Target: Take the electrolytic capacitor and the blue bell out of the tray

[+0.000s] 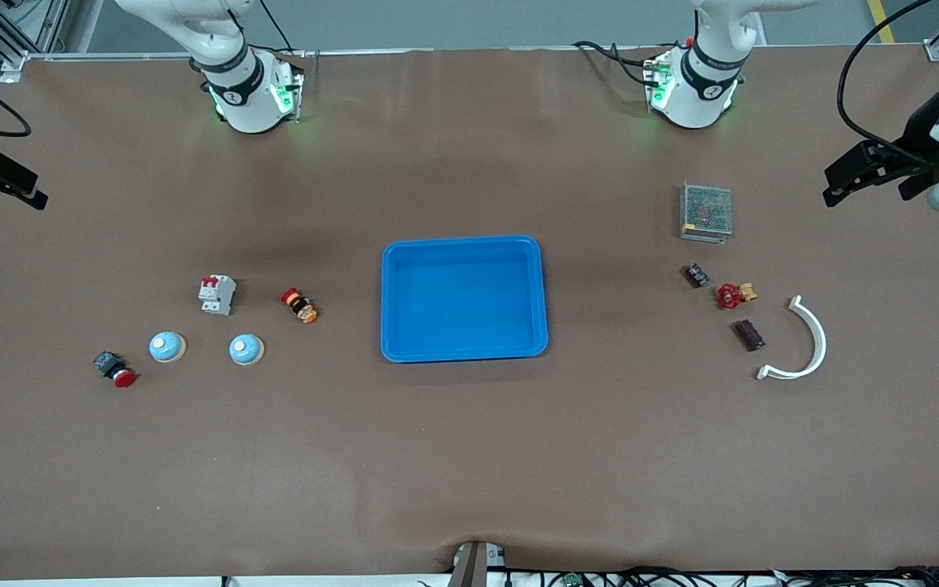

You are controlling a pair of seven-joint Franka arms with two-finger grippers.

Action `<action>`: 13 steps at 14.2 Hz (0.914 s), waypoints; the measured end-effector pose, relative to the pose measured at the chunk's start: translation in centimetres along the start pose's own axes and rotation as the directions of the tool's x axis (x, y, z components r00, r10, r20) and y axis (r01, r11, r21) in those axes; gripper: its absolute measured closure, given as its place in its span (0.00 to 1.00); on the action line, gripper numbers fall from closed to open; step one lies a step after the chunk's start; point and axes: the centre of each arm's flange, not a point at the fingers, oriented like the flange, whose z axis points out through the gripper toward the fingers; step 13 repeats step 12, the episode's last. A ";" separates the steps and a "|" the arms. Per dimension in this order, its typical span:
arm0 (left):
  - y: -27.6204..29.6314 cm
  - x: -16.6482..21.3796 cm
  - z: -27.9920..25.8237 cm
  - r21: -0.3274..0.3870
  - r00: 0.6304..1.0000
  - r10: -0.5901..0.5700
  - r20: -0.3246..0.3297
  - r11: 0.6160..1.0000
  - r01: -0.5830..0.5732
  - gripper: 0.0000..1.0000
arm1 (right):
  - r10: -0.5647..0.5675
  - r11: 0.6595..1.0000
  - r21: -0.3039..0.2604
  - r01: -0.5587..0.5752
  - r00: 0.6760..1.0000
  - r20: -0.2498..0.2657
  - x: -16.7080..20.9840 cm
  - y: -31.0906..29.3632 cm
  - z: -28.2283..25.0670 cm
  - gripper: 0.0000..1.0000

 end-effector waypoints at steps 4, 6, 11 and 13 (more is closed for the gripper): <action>0.0 -0.2 0.1 0.011 1.000 0.015 0.017 1.000 -0.015 0.00 | 0.001 1.000 0.000 -0.001 1.000 -0.001 0.0 -0.3 0.1 0.00; 0.0 -0.3 0.1 0.012 0.999 0.044 0.020 0.999 -0.044 0.00 | -0.001 1.000 -0.001 0.001 1.000 -0.002 0.1 -0.6 0.1 0.00; 0.0 -0.5 0.1 0.013 0.996 0.083 0.042 0.996 -0.084 0.00 | 0.004 1.000 -0.001 -0.004 1.000 -0.005 0.1 -0.5 0.0 0.00; 0.0 -0.6 0.1 0.013 0.995 0.086 0.043 0.996 -0.086 0.00 | 0.005 1.000 0.000 -0.005 1.000 -0.005 0.1 -0.4 0.0 0.00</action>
